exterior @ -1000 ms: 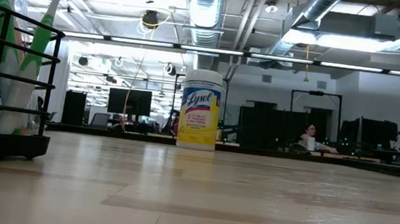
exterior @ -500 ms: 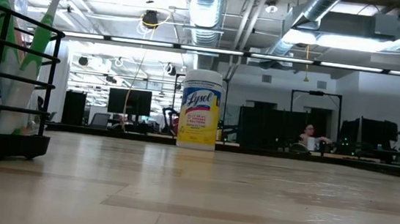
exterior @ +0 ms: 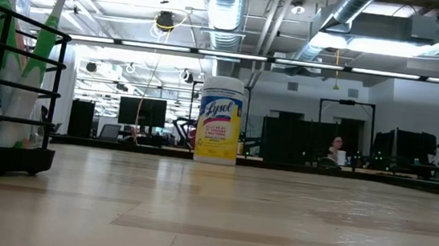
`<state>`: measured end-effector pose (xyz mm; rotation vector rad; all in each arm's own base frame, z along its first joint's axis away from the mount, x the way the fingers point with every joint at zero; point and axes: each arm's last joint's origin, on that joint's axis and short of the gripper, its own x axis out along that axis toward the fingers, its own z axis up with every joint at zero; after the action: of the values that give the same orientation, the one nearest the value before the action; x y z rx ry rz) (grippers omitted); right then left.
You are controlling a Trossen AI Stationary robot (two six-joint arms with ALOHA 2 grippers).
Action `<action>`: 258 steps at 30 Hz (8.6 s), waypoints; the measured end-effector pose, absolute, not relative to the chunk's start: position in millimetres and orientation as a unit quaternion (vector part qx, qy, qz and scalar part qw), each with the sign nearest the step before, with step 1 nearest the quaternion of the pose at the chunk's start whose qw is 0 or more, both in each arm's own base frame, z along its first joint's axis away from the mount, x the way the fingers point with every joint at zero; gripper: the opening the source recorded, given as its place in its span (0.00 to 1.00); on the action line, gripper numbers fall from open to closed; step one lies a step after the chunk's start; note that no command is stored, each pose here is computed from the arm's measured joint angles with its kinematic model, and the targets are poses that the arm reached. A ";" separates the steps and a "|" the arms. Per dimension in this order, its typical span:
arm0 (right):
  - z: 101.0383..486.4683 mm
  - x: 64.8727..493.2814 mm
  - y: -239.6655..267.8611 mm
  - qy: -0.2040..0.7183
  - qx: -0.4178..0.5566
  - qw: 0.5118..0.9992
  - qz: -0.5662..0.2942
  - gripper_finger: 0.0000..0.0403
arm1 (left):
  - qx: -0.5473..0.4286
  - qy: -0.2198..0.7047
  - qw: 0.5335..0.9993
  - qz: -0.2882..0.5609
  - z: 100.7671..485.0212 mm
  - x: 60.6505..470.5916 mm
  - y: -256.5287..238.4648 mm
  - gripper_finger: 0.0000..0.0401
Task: Pick & Place toothbrushing station
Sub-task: Put the green toothbrush into the black wire organizer bin, then return to Home Position
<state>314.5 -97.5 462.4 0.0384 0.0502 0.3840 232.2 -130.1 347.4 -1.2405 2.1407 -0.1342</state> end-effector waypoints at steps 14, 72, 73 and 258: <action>462.4 314.0 -96.4 0.025 0.019 0.977 0.211 0.39 | -0.503 0.787 0.354 -0.043 348.0 245.9 -136.7 0.02; 458.2 312.9 -95.3 0.042 0.025 0.971 0.236 0.39 | -0.477 0.810 0.340 -0.027 304.2 258.8 -141.6 0.02; 458.2 312.9 -95.3 0.042 0.025 0.971 0.236 0.39 | -0.478 0.809 0.340 -0.026 303.7 259.5 -141.2 0.02; 167.1 96.2 -23.9 -0.008 0.042 0.997 -0.070 0.39 | 0.015 -0.017 0.986 0.163 170.4 94.2 40.6 0.21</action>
<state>96.2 -23.9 167.1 0.0849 -0.0168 -0.1392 94.2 40.6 170.4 0.0291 -0.0350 0.3273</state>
